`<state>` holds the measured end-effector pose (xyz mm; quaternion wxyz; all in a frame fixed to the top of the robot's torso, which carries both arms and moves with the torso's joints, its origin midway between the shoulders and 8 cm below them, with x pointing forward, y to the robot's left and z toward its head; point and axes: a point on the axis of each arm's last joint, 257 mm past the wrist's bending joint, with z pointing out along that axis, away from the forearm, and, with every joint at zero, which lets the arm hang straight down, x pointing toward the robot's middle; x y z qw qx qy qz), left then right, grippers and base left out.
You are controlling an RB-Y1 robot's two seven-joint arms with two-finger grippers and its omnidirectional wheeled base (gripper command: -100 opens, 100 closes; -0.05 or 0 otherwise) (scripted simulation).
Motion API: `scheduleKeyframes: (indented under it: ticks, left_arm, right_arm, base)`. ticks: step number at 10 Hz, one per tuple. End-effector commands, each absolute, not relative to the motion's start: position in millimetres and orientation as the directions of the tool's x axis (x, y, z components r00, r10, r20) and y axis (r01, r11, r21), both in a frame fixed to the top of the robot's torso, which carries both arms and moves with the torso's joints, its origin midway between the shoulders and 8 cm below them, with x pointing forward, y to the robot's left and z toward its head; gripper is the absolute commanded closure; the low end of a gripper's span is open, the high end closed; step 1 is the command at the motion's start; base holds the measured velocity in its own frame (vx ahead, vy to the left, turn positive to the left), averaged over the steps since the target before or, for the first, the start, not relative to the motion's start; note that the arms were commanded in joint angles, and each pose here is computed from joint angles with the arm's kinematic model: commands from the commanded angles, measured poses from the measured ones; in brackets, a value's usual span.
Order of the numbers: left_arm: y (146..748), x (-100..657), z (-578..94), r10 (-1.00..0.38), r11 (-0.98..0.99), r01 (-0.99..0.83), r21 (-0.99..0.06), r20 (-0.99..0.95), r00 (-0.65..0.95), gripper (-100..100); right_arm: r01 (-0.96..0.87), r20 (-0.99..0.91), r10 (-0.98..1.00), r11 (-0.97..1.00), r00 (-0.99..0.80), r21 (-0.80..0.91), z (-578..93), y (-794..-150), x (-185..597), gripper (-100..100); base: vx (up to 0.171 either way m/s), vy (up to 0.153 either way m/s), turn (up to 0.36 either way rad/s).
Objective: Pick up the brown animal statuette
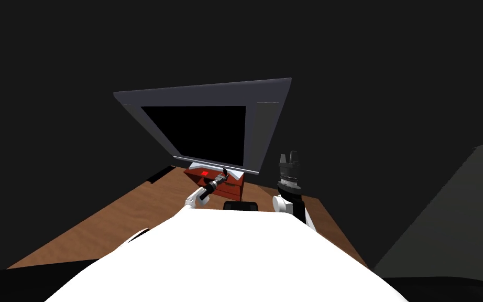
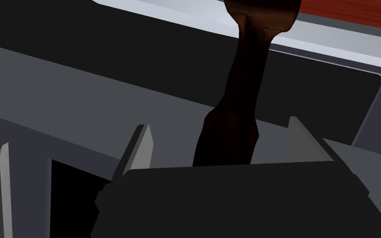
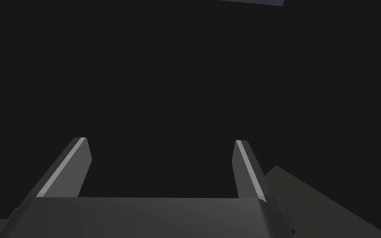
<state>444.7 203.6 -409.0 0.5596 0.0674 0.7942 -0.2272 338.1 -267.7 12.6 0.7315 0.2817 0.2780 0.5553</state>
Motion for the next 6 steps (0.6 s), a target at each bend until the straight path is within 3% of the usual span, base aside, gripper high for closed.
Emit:
scheduleKeyframes:
  ticks: [1,6]
  left_arm:
    - [200.8,460.1,-403.0,-0.150,0.884,0.371,-0.284,-0.925,-0.349,-100]
    - [209.5,470.5,-416.8,-0.143,0.893,0.351,-0.281,-0.917,-0.371,-100]
  right_arm:
    - [-0.656,-0.094,0.969,0.225,0.229,0.721,12.6,-267.7,338.1,0]
    - [-0.656,-0.094,0.969,0.225,0.229,0.721,12.6,-267.7,338.1,0]
  base:
    - [-0.035,-0.007,0.001]
    - [-0.032,-0.001,-0.004]
